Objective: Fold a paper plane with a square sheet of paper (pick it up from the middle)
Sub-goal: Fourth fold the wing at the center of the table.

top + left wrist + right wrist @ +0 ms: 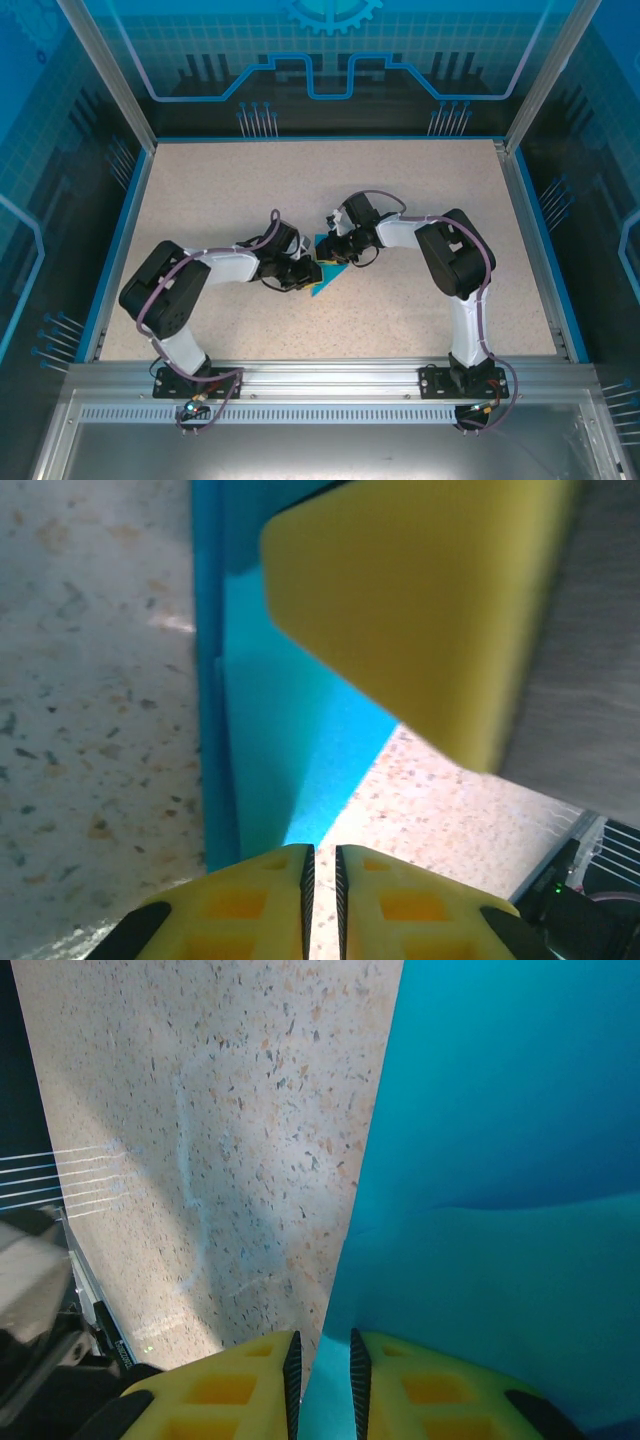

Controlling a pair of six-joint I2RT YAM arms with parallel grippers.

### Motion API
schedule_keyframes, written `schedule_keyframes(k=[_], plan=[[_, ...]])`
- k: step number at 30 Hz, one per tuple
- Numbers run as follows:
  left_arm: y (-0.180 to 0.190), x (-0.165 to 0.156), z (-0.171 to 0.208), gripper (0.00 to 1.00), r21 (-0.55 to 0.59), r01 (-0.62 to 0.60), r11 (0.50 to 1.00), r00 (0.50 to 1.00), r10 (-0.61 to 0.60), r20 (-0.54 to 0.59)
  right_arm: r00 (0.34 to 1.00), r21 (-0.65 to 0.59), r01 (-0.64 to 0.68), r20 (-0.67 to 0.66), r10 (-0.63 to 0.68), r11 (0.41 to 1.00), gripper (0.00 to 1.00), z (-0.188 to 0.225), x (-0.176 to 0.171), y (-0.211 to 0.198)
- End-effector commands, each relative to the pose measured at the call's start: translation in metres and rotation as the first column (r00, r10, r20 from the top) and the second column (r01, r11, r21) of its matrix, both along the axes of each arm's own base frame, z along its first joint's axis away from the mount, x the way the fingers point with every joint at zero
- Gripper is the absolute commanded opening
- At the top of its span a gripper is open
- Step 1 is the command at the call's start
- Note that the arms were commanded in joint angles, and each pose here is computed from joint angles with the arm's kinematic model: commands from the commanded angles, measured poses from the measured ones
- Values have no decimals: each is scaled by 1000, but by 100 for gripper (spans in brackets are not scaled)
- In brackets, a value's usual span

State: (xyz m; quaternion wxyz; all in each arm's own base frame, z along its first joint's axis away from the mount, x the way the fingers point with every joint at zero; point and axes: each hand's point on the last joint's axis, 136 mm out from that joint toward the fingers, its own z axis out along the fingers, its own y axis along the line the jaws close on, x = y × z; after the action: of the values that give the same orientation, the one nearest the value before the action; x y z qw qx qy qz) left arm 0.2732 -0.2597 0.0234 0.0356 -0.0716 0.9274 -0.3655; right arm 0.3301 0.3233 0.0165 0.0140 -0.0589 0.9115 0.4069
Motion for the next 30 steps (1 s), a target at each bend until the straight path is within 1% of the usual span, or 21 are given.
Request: schedule_keyframes(k=[1, 3, 6, 9, 13, 17, 20, 25, 30], plan=[[-1, -6, -15, 15, 16, 6, 1000, 998, -5, -55, 990, -187, 19, -137, -45, 982, 24, -60, -31, -33], [8, -15, -30, 12, 66, -4, 998, 995, 10, -101, 990, -177, 19, -134, -43, 984, 24, -56, -29, -31], [27, -30, -53, 7, 164, -44, 985, 983, 72, -168, 993, -139, 31, -105, -45, 990, 24, -41, -20, -25], [36, -41, -66, 4, 194, -63, 979, 974, 102, -201, 997, -99, 38, -56, -44, 994, 25, -16, -7, -18], [40, -44, -69, 3, 203, -80, 976, 972, 122, -201, 999, -36, 50, 17, -50, 998, 25, 22, 10, -13], [40, -43, -70, 3, 203, -76, 976, 973, 118, -201, 996, 1, 48, 76, -48, 999, 26, 48, 11, -13], [40, -43, -70, 2, 205, -74, 976, 973, 116, -200, 996, 10, 40, 73, -41, 999, 23, 48, 2, -14], [39, -42, -69, 2, 201, -76, 977, 973, 116, -197, 999, 7, 16, 38, -16, 1000, 20, 32, -19, -5], [38, -41, -68, 2, 202, -71, 977, 974, 111, -196, 1000, -54, 13, 5, -13, 998, 17, 3, -30, -3]])
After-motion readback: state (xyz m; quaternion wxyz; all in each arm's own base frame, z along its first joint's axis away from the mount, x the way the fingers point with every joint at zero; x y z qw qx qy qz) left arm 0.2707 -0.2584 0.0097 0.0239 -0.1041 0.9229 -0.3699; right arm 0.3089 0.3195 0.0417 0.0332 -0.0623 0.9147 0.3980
